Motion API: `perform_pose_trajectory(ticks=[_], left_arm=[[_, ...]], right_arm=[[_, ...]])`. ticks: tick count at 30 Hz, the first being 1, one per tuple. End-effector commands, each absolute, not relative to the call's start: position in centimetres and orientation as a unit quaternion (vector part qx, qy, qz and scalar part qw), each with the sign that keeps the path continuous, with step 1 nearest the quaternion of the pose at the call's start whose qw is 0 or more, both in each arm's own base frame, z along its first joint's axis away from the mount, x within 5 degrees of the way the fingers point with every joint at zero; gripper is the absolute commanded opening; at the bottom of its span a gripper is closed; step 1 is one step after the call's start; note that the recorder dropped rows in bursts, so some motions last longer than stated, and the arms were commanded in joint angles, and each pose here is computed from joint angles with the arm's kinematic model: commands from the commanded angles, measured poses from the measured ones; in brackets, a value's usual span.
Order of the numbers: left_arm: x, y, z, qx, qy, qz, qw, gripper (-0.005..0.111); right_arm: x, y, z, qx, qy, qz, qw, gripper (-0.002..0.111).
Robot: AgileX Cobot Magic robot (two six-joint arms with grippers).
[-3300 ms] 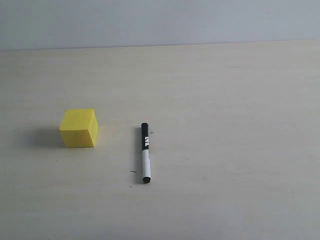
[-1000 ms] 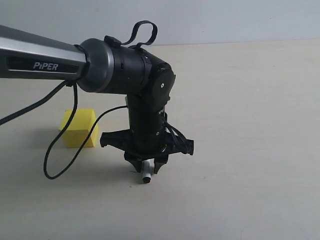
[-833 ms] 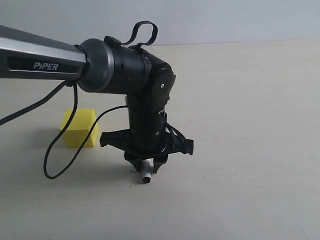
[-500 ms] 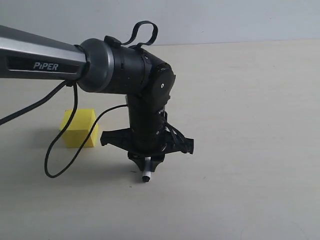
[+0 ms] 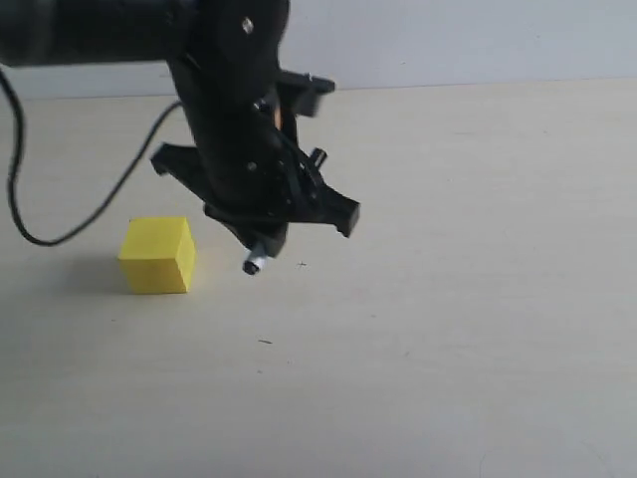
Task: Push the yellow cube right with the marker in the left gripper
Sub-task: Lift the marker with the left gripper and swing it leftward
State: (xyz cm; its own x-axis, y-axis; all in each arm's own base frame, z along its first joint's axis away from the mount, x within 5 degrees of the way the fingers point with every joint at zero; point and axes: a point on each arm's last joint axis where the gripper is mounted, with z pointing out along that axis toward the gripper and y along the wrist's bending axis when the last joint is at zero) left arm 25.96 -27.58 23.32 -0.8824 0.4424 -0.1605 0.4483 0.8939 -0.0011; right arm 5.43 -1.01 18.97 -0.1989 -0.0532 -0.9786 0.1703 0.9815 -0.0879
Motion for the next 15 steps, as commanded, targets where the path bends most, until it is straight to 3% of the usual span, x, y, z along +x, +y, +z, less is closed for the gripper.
perform_pose_trajectory(ticks=[1, 8, 15], left_arm=[[24.2, -23.7, 28.1, 0.279, 0.952, 0.045, 0.115, 0.000], [21.3, -16.0, 30.0, 0.290, 0.946, 0.065, 0.131, 0.000], [20.4, -7.2, 28.0, 0.256, 0.957, 0.108, 0.082, 0.000]], right_arm=[[5.4, -1.0, 18.9, 0.039, 0.767, -0.092, 0.634, 0.000], [5.4, -1.0, 18.9, 0.039, 0.767, -0.092, 0.634, 0.000], [5.4, -1.0, 18.9, 0.039, 0.767, -0.092, 0.634, 0.000]])
